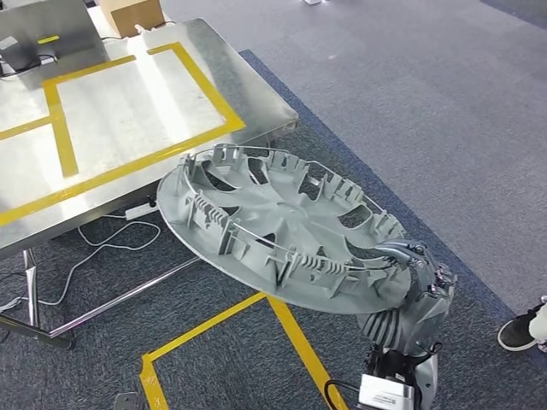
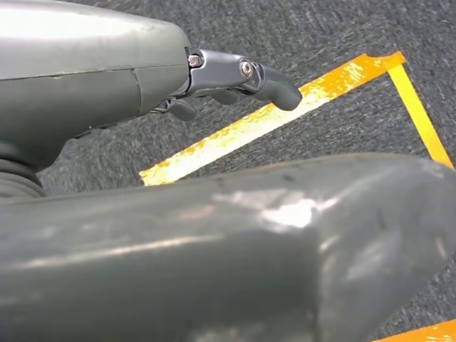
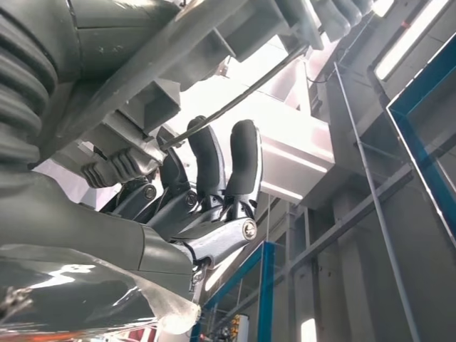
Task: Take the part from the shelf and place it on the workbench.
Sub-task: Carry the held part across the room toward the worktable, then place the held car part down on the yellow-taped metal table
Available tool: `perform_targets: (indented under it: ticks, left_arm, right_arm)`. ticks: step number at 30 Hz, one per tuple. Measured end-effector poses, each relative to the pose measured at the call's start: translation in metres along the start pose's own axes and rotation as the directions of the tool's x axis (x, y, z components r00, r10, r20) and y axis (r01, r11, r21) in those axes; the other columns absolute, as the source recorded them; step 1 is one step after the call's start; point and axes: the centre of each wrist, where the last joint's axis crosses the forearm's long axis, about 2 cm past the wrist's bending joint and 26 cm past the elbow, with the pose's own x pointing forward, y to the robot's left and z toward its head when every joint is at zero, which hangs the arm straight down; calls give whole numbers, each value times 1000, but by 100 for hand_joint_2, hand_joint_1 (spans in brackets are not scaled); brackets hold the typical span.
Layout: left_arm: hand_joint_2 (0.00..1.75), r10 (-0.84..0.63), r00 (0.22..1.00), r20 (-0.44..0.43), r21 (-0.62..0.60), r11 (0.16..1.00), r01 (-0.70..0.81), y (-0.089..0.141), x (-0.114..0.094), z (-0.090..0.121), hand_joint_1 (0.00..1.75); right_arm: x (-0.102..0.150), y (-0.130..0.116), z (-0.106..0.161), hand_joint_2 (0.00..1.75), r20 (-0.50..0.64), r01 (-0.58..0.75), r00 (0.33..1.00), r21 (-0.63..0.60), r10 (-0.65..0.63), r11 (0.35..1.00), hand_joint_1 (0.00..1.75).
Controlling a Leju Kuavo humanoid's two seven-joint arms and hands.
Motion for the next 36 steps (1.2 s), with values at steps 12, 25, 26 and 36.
perform_targets:
  ticks: [12,25,26,36]
  left_arm:
    - [0,-3,1000,8,10,1000,3,-11,6,1,0]
    - [0,-7,1000,4,11,1000,7,-10,5,1,0]
    - [0,-7,1000,4,11,1000,7,-10,5,1,0]
    - [0,1,1000,2,22,1000,-1,-5,6,-1,0]
  right_arm:
    - [-7,-5,3,175,-28,44,999,-17,-44,999,175]
    - [-9,-6,6,175,-26,47,999,-8,-47,999,175]
    - [-9,-6,6,175,-26,47,999,-9,-48,999,175]
    - [-10,-7,8,175,-11,21,1000,15,-21,1000,175]
